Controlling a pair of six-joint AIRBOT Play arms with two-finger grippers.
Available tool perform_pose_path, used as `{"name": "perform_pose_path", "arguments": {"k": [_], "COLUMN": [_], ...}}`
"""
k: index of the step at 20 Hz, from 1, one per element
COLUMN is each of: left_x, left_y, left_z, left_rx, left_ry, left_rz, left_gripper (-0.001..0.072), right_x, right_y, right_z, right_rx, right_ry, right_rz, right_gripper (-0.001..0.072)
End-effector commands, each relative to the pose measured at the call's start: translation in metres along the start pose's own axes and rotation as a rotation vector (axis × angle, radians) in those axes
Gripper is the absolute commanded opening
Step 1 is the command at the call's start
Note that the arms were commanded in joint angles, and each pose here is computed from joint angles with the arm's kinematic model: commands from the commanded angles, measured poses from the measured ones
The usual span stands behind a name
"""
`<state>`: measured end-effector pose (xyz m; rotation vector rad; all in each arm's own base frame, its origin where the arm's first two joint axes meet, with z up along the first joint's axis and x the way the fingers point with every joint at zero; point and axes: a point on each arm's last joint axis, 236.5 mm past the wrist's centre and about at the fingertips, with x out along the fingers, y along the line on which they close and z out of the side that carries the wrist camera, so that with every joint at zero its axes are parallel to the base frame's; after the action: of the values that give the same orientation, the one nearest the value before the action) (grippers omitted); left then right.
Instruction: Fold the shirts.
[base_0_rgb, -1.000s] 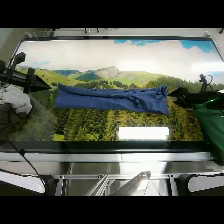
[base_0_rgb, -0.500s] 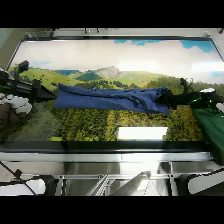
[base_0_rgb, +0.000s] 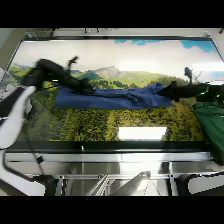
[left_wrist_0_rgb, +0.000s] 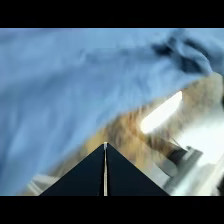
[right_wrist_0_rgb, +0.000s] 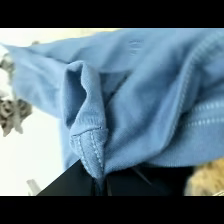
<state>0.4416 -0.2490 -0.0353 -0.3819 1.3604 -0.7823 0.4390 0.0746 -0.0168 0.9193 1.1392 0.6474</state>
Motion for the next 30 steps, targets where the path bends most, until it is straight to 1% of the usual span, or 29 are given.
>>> {"name": "perform_pose_path", "arguments": {"k": [1,4,7,9,12,14,15,17,20,23,24,26,28,29,30], "left_x": [0.095,0.131,0.141,0.145,0.154,0.147,0.131,0.083,-0.012,-0.101,-0.125,-0.159,-0.174,-0.176,-0.176], "left_y": [-0.028,-0.038,-0.045,-0.049,-0.059,-0.082,-0.092,-0.100,-0.081,-0.045,-0.030,-0.001,0.023,0.032,0.041], "left_z": [0.003,-0.002,0.007,0.007,-0.002,-0.002,-0.002,-0.001,-0.001,-0.011,-0.018,-0.034,-0.055,-0.066,-0.078], "left_rx": [0.064,0.035,0.014,-0.001,-0.057,-0.047,-0.015,0.058,0.064,0.014,-0.027,-0.103,-0.186,-0.220,-0.248], "left_ry": [0.087,0.143,0.148,0.160,0.193,0.198,0.207,0.222,0.185,0.079,0.040,-0.029,-0.079,-0.093,-0.106], "left_rz": [0.024,0.011,-0.003,-0.029,-0.111,-0.201,-0.237,-0.262,-0.271,-0.258,-0.251,-0.242,-0.239,-0.243,-0.249], "left_gripper": [0.0018,0.0018,0.0019,0.0019,0.0021,0.0021,0.0021,0.0020,0.0020,0.0020,0.0020,0.0020,0.0021,0.0021,0.0021], "right_x": [-0.036,-0.060,-0.075,-0.079,-0.066,-0.040,-0.022,0.020,0.090,0.156,0.175,0.216,0.258,0.278,0.292], "right_y": [0.020,0.030,0.053,0.079,0.115,0.127,0.135,0.153,0.178,0.199,0.205,0.211,0.208,0.211,0.217], "right_z": [-0.004,-0.002,-0.003,-0.002,-0.003,-0.010,-0.014,-0.024,-0.040,-0.060,-0.065,-0.076,-0.093,-0.102,-0.107], "right_rx": [-0.021,-0.048,-0.100,-0.134,-0.169,-0.174,-0.173,-0.182,-0.203,-0.225,-0.213,-0.170,-0.156,-0.156,-0.157], "right_ry": [0.021,0.033,0.069,0.069,0.074,0.113,0.130,0.153,0.146,0.104,0.084,0.054,0.072,0.090,0.095], "right_rz": [0.068,0.102,0.142,0.212,0.303,0.303,0.295,0.274,0.222,0.180,0.180,0.182,0.175,0.197,0.233], "right_gripper": [0.0022,0.0022,0.0022,0.0022,0.0022,0.0022,0.0022,0.0022,0.0022,0.0022,0.0022,0.0022,0.0024,0.0149,0.0419]}}
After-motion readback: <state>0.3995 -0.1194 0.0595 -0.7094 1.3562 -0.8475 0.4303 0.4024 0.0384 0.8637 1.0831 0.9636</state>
